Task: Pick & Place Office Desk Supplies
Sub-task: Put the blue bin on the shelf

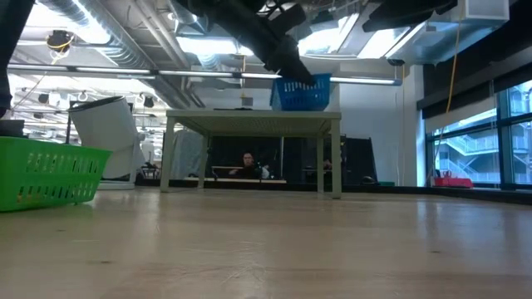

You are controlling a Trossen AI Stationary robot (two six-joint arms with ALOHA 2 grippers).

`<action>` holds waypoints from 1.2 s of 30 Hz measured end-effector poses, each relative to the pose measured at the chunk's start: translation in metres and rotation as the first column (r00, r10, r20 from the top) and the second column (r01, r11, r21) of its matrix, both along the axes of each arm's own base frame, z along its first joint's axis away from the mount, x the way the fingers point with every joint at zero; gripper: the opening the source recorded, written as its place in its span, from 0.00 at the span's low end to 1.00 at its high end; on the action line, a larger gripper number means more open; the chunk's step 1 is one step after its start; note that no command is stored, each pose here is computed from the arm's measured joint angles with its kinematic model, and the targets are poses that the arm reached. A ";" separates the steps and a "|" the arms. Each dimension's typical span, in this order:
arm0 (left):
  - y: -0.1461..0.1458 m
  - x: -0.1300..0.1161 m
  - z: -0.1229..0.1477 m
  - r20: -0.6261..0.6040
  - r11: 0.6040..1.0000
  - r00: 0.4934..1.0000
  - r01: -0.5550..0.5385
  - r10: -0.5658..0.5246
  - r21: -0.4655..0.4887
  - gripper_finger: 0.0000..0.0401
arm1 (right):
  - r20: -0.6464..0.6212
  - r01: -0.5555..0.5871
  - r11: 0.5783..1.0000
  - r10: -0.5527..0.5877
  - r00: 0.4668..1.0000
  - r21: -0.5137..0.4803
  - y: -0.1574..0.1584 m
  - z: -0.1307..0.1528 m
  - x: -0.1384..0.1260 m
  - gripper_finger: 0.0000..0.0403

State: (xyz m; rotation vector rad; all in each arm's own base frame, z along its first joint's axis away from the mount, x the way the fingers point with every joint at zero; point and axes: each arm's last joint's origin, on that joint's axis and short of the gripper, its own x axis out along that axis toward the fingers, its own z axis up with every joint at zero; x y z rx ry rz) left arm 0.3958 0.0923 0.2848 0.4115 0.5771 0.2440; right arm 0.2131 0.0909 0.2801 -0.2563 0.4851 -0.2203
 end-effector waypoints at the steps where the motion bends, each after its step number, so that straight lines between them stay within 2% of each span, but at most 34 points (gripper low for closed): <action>1: 0.000 0.000 0.000 -0.003 1.000 1.000 0.010 -0.010 0.006 0.06 | 0.000 0.000 1.000 0.000 1.000 0.000 0.000 0.000 0.000 0.64; 12: 0.000 0.004 -0.006 -0.030 0.997 0.997 0.071 -0.070 0.040 0.04 | 0.000 0.000 1.000 0.000 1.000 0.001 0.000 0.000 0.000 0.64; 21: 0.005 0.003 -0.007 -0.029 0.998 0.998 0.057 -0.056 0.033 0.04 | 0.001 0.002 1.000 -0.002 1.000 0.003 0.000 0.000 0.000 0.64; 27: 0.005 0.005 -0.003 0.015 0.997 0.998 0.057 -0.058 0.045 0.04 | 0.001 0.002 1.000 -0.002 1.000 0.003 0.000 0.000 0.000 0.64; 36: 0.005 0.005 -0.003 0.030 0.999 0.999 0.045 -0.046 0.028 0.11 | -0.002 0.002 1.000 -0.002 1.000 0.001 0.000 0.000 0.000 0.64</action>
